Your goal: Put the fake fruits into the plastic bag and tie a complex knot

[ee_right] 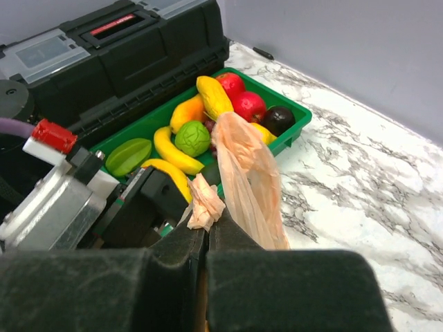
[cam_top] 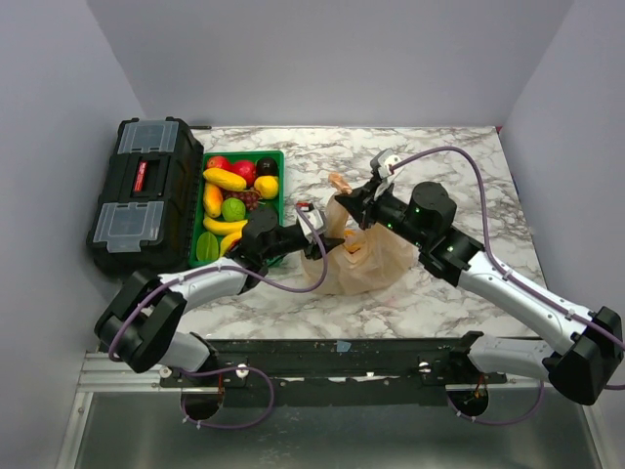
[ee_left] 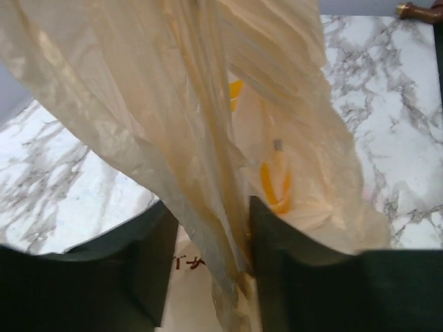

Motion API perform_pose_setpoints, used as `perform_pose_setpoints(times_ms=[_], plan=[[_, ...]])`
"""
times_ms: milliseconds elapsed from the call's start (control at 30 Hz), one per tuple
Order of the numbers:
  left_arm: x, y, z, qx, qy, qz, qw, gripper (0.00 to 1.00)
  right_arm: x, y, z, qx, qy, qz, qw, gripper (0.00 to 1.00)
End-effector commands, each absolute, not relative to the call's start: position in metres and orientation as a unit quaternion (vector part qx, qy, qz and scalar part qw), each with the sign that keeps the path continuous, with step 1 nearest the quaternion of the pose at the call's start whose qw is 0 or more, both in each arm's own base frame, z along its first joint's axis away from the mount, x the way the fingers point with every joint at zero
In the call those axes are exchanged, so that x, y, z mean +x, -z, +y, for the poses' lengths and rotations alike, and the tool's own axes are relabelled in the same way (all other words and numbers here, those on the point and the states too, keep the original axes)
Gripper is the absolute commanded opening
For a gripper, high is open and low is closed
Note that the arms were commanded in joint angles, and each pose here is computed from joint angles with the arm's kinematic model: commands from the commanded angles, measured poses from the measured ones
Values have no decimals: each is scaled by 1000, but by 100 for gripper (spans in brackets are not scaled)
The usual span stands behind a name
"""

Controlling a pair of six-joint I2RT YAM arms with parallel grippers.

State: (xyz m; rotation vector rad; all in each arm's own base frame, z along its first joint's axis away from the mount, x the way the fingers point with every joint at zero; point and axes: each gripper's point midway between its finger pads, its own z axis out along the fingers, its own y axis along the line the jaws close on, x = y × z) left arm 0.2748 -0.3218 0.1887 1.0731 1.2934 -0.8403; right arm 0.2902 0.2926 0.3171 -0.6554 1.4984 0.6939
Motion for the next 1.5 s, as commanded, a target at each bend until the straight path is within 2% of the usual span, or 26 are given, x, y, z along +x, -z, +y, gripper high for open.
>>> perform_pose_setpoints(times_ms=[0,167,567,667,733,800,833,867,1033,1100,1300,1400,1467], plan=[[286,-213,-313,428,331,571,618,55,286,-337,291,-280,-318,633,648,1],[295,-251,-297,370,281,579,669,60,282,-337,292,-282,-329,630,645,1],[294,-297,-301,342,251,555,716,59,279,-335,297,-281,-346,625,641,1],[295,-301,-306,344,252,548,720,54,280,-335,298,-282,-345,625,641,1],[294,-301,-309,348,255,546,718,45,280,-335,298,-282,-345,625,642,1],[292,-299,-312,357,261,545,713,29,280,-336,299,-282,-347,623,641,1],[291,-297,-314,361,263,545,710,24,280,-337,299,-281,-349,623,641,0],[289,-295,-315,365,267,545,706,25,280,-337,299,-279,-350,624,640,1],[270,-298,-320,387,300,518,701,55,283,-336,298,-271,-348,627,642,1],[267,-298,-322,392,301,512,702,58,284,-336,298,-268,-346,628,644,0],[266,-303,-330,393,303,506,705,57,293,-332,296,-249,-337,636,648,1],[262,-303,-334,397,307,503,704,68,300,-329,294,-234,-328,645,650,1],[260,-301,-334,397,306,504,703,67,300,-331,294,-231,-329,644,651,1]])
